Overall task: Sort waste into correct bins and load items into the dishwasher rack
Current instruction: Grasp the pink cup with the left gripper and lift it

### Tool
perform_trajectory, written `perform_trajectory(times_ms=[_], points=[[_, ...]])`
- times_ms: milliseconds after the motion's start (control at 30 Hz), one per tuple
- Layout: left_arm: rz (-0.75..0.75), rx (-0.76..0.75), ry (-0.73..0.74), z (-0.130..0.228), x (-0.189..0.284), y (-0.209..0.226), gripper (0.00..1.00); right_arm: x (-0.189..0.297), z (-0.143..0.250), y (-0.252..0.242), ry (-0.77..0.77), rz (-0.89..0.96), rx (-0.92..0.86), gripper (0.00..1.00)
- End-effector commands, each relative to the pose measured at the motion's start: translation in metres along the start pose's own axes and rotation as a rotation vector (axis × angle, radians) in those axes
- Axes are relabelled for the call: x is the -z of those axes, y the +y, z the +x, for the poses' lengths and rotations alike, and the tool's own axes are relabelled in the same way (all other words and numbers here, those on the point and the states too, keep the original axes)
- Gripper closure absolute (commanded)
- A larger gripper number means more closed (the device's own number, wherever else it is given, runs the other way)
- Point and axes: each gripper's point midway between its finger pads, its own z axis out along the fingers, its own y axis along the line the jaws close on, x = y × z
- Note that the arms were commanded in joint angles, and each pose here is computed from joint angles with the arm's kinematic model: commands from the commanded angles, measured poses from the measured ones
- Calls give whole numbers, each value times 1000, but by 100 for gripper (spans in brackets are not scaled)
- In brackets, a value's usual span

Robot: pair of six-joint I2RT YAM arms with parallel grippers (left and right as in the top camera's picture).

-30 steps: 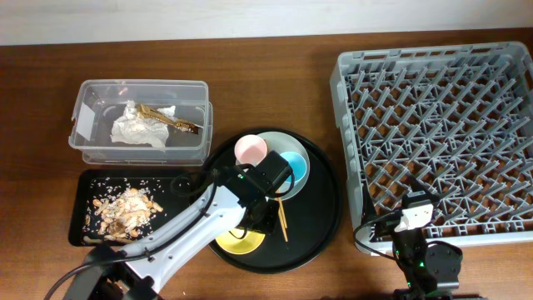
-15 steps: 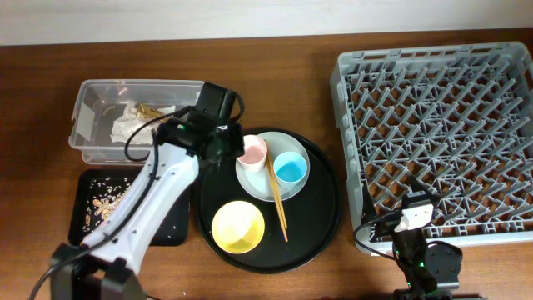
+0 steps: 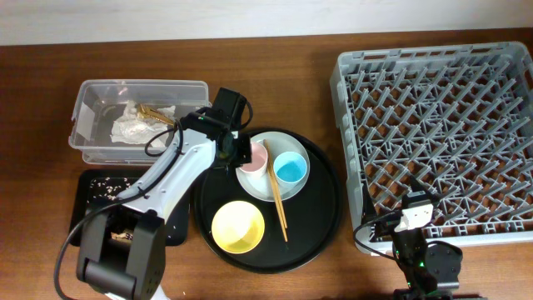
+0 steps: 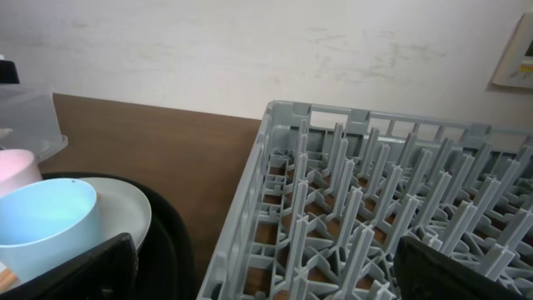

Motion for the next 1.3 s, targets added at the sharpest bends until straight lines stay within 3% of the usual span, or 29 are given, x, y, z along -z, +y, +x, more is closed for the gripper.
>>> perform_trajectory(times_ms=[0, 133, 300, 400, 533, 567, 667, 767, 933, 1033, 1100, 1267], points=[[5, -6, -2, -3, 0, -2, 100, 0, 3, 2, 5, -6, -12, 1], [30, -10, -57, -14, 21, -8, 100, 0, 3, 2, 5, -6, -12, 1], [109, 8, -219, -38, 111, -14, 100, 0, 3, 1, 5, -4, -12, 1], [328, -25, -214, -35, 162, -30, 100, 0, 3, -2, 7, 16, -12, 1], [800, -130, -201, -29, 232, -62, 100, 0, -1, 6, -9, -34, -12, 1], [943, -168, -198, -27, 253, -65, 100, 1, -8, 15, -36, -85, -53, 2], [1086, -192, -205, -25, 276, -59, 100, 16, -46, 19, -21, -114, -267, 1], [1092, -193, -202, -24, 277, -59, 100, 52, -117, 41, 15, -246, -294, 1], [1162, -214, -182, -18, 287, -65, 100, 75, -198, 60, 380, -357, -409, 1], [1224, -269, -189, -13, 297, -69, 100, 69, -237, 76, 424, -491, -458, 1], [1301, -309, -180, -6, 309, -73, 100, 74, -263, 107, 377, -769, -436, 1], [1344, -436, -158, 11, 313, -103, 100, 46, -238, 113, 479, -859, -456, 0]])
